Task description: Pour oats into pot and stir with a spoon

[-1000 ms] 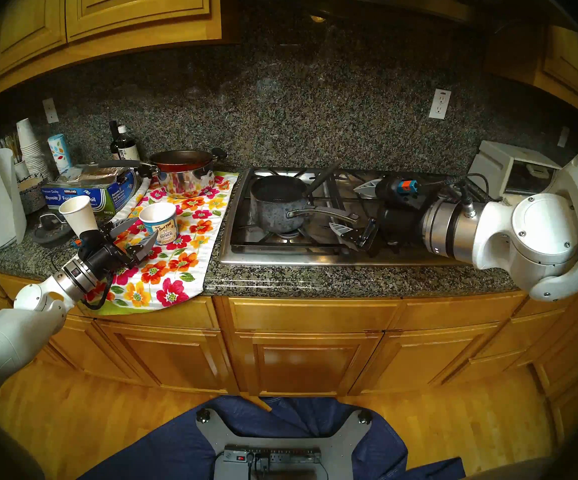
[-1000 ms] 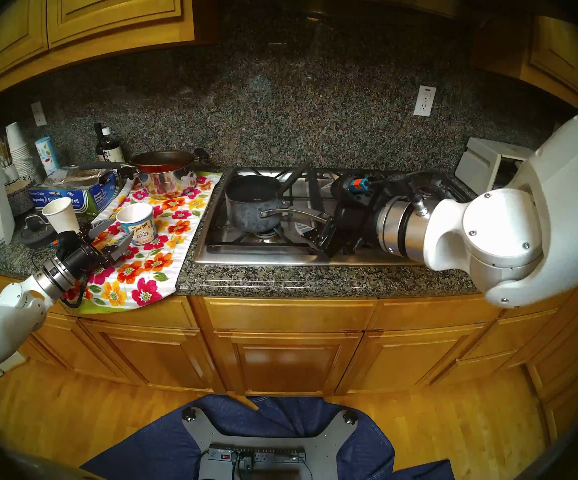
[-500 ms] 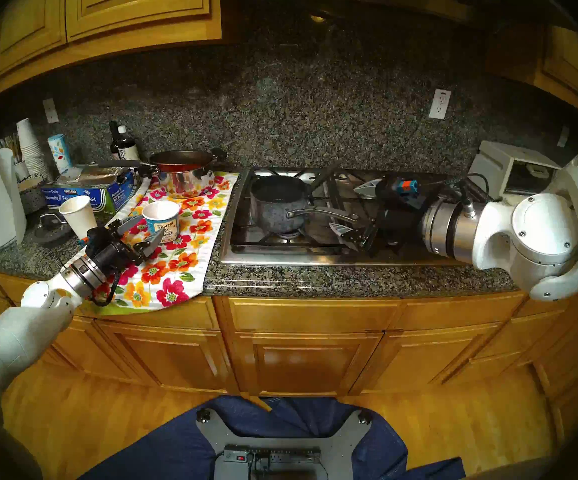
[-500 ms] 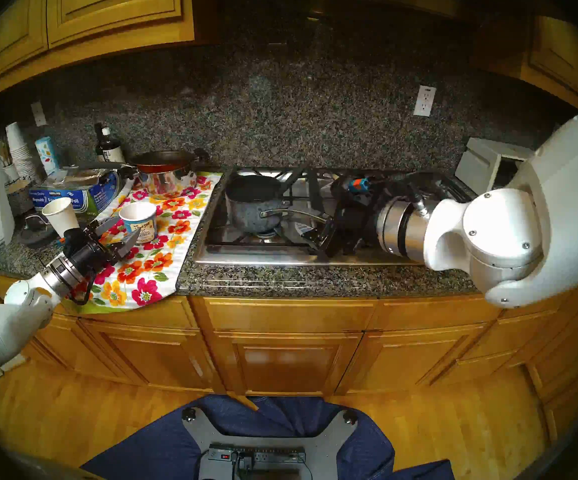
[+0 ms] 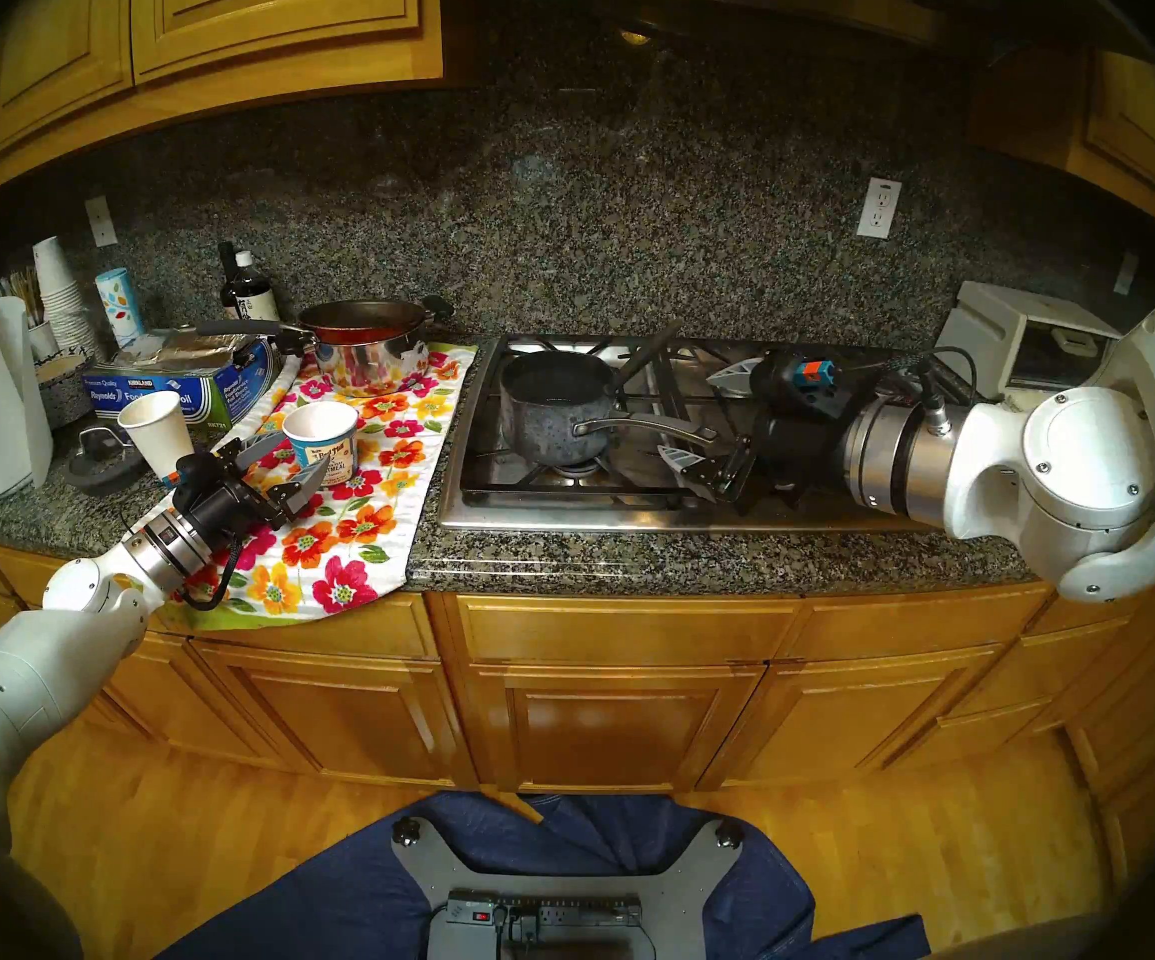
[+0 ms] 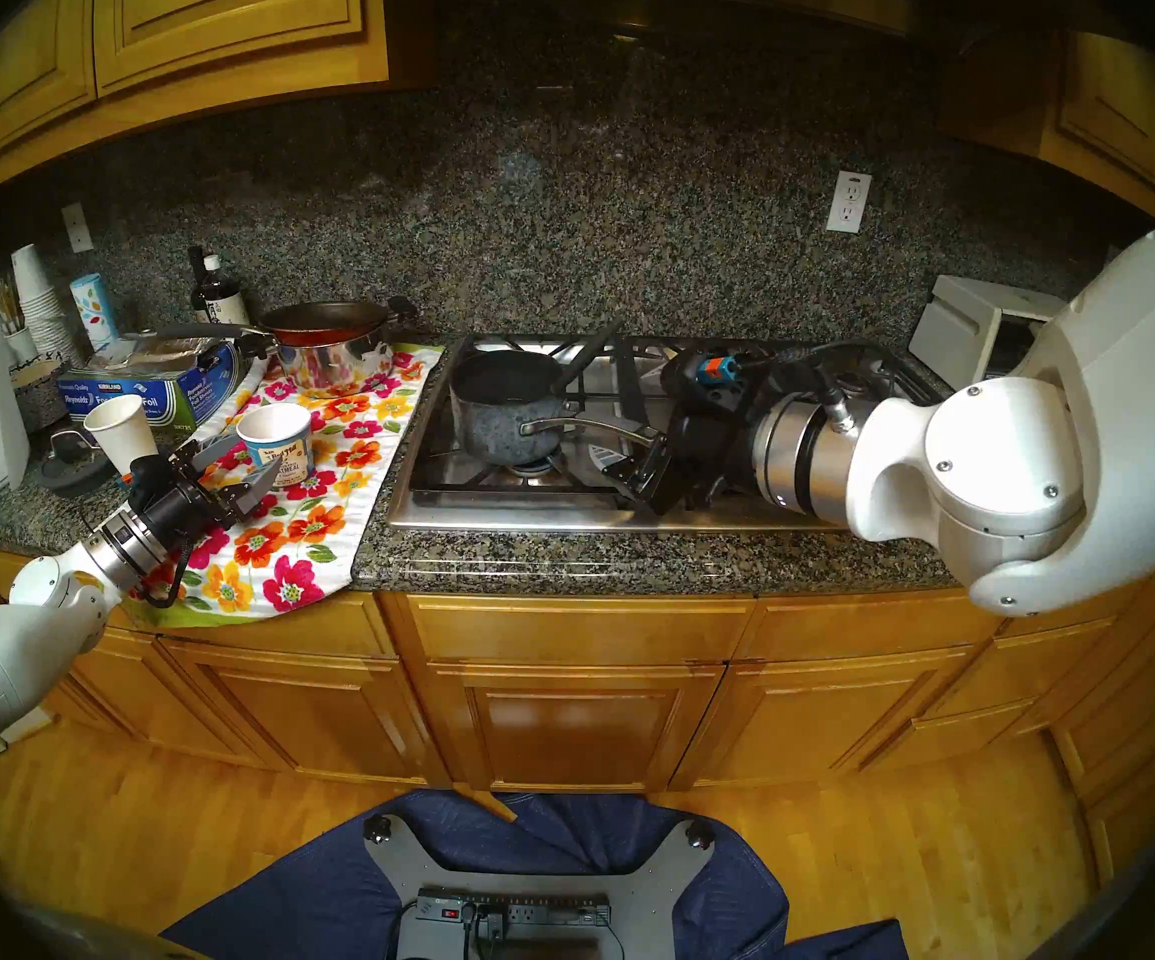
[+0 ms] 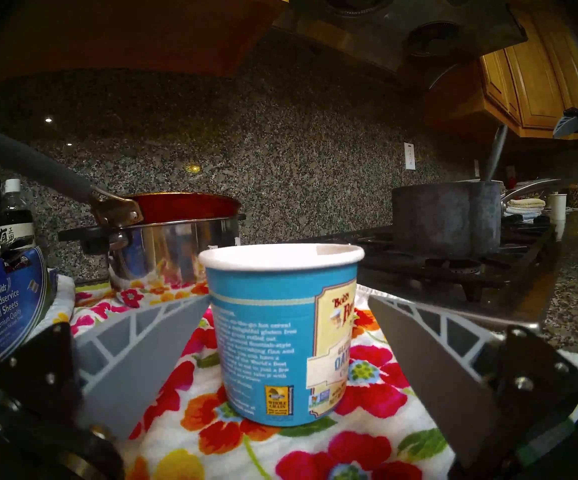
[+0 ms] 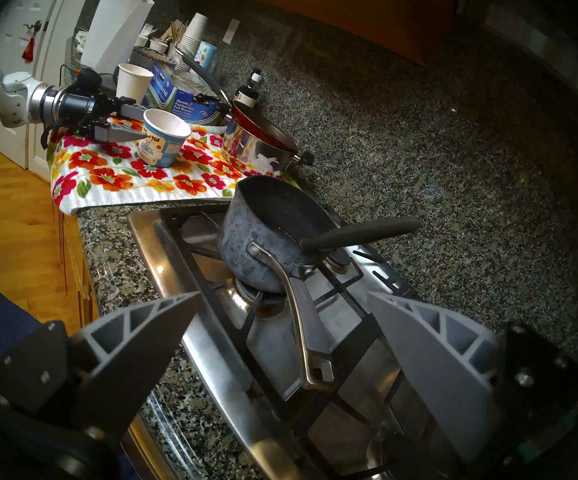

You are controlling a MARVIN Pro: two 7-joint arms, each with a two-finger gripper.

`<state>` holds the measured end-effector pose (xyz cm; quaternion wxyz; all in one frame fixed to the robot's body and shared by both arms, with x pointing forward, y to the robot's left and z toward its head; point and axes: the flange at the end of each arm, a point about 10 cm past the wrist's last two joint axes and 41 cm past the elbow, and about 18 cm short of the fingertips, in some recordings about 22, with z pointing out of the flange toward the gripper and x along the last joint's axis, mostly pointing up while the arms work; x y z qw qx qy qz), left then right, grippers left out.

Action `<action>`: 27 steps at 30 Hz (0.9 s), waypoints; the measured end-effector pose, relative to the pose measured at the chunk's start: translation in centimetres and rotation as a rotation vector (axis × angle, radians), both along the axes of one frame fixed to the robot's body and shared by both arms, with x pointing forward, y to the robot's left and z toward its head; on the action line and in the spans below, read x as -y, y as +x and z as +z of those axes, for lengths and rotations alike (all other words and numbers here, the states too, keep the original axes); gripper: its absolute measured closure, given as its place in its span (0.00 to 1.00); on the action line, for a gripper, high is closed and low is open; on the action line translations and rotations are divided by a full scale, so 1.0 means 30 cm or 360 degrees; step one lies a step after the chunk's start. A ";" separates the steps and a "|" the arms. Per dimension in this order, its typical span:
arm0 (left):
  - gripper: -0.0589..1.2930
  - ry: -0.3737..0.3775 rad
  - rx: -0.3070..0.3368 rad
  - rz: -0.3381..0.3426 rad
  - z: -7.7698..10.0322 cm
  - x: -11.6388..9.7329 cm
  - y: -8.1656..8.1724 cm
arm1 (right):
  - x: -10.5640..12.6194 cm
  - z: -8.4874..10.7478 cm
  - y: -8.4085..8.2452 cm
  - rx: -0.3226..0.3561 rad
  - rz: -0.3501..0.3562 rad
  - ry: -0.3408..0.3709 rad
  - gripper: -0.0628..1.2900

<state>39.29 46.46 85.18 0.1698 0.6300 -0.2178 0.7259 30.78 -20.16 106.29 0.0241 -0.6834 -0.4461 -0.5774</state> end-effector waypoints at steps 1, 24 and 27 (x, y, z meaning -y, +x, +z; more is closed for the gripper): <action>0.04 0.0009 -0.0005 0.0002 -0.005 -0.006 -0.002 | 0.000 0.000 0.000 0.0000 0.0000 0.0000 0.03; 0.04 0.0045 0.0043 -0.0016 -0.015 -0.007 0.038 | 0.000 0.000 0.000 0.0000 0.0000 0.0000 0.03; 0.04 0.0039 0.0042 -0.0024 -0.013 0.005 0.051 | 0.000 0.000 0.000 0.0000 0.0000 0.0000 0.03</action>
